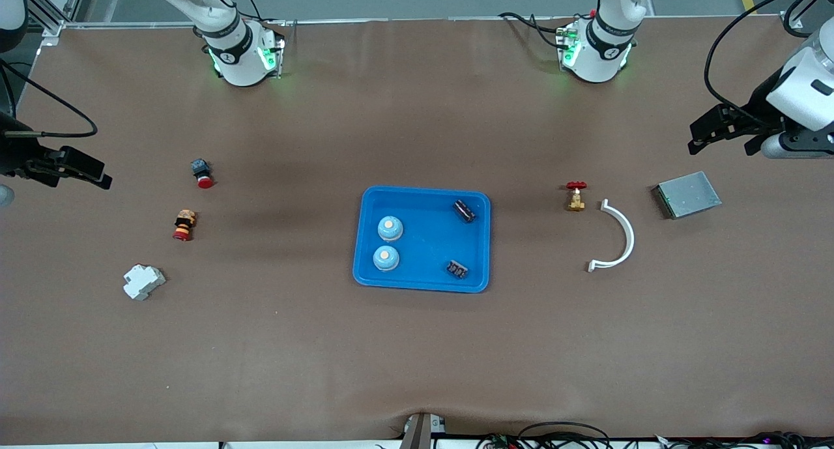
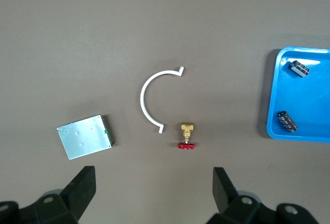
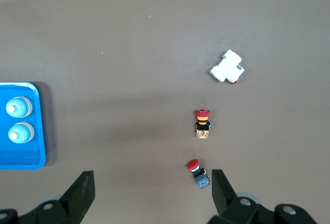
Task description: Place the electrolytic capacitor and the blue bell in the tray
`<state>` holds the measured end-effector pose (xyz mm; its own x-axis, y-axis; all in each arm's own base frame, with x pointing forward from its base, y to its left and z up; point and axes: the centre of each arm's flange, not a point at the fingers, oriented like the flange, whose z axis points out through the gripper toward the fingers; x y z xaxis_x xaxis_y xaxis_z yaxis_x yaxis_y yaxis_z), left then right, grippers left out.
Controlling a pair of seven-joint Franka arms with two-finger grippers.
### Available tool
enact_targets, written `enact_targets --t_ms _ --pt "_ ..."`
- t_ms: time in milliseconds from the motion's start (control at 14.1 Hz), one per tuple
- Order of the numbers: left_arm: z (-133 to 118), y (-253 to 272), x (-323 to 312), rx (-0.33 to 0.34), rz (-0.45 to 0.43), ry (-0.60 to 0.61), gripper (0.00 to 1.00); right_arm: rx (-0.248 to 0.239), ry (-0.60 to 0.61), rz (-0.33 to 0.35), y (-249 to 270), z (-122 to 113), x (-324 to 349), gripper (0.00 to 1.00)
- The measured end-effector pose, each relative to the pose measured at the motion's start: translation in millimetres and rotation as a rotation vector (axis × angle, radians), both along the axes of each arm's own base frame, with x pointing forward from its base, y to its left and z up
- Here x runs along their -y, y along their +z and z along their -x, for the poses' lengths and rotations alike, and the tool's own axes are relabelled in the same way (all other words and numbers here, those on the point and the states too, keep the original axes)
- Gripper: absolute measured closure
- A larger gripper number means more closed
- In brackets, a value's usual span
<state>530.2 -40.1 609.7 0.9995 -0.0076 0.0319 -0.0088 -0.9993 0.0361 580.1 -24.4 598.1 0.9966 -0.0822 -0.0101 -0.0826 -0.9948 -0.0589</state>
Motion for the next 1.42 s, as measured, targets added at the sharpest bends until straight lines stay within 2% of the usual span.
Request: enact_targets --t_ms 566,920,1415 --pt "-1.1 0.1 -19.3 0.000 0.000 0.032 0.00 0.022 -0.012 0.005 8.3 5.9 6.4 0.00" --pt "-0.2 0.2 -2.6 0.001 -0.007 0.004 0.00 0.032 0.005 0.042 11.6 6.3 1.8 0.00" --pt "-0.3 2.4 -0.7 0.006 -0.009 0.001 0.00 0.031 0.006 0.044 11.2 8.0 1.6 0.00"
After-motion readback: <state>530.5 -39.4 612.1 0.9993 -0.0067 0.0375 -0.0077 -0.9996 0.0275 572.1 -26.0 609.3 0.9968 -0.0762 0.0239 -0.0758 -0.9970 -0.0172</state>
